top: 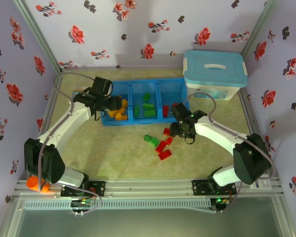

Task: Sort the legos into containers by color
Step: Place the lego in the container, then pick up the lego from the center of the table.

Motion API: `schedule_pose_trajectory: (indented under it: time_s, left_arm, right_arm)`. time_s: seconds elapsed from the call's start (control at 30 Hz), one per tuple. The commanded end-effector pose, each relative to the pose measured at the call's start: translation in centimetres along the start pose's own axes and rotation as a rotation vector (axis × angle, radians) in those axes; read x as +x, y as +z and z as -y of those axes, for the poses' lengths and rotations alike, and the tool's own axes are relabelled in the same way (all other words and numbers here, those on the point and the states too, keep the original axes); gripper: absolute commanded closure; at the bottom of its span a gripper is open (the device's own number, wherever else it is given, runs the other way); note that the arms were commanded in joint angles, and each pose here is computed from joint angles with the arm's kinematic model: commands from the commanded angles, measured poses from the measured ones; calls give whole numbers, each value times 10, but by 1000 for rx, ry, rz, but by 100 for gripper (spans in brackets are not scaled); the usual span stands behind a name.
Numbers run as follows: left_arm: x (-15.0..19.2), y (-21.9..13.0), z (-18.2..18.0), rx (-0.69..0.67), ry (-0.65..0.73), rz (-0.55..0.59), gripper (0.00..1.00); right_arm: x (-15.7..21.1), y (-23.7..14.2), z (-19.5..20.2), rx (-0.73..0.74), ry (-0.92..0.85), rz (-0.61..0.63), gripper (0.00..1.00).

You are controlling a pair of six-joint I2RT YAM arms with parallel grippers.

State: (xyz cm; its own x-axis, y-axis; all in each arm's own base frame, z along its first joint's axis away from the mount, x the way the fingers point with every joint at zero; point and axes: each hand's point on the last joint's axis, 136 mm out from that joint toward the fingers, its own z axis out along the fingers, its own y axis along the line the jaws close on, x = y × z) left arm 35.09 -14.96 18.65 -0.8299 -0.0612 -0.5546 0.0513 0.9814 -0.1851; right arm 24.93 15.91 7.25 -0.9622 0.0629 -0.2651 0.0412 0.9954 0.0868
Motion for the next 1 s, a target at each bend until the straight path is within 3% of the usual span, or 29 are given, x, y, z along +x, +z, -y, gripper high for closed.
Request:
schedule_pose_trajectory:
  time_s: [0.0,0.1,0.2,0.3,0.67,0.97]
  left_arm:
    - [11,-6,2,21,-7,4,35]
    - [20,-8,-1,26,-12,1,35]
    - [27,-9,-5,22,-13,-1,35]
    - [33,-10,-8,20,-18,-1,35]
    - [42,-6,-12,16,-35,-5,35]
    - [46,-5,-14,14,-28,-9,35]
  right_arm:
    - [-10,-1,-21,-38,-51,-3,27]
    - [-16,4,-27,-24,-83,-14,21]
    - [-20,6,-28,6,-64,-32,6]
    - [-20,12,-31,13,-12,-48,1]
    - [-25,36,-40,51,164,-44,8]
    - [-21,58,-47,63,167,-72,14]
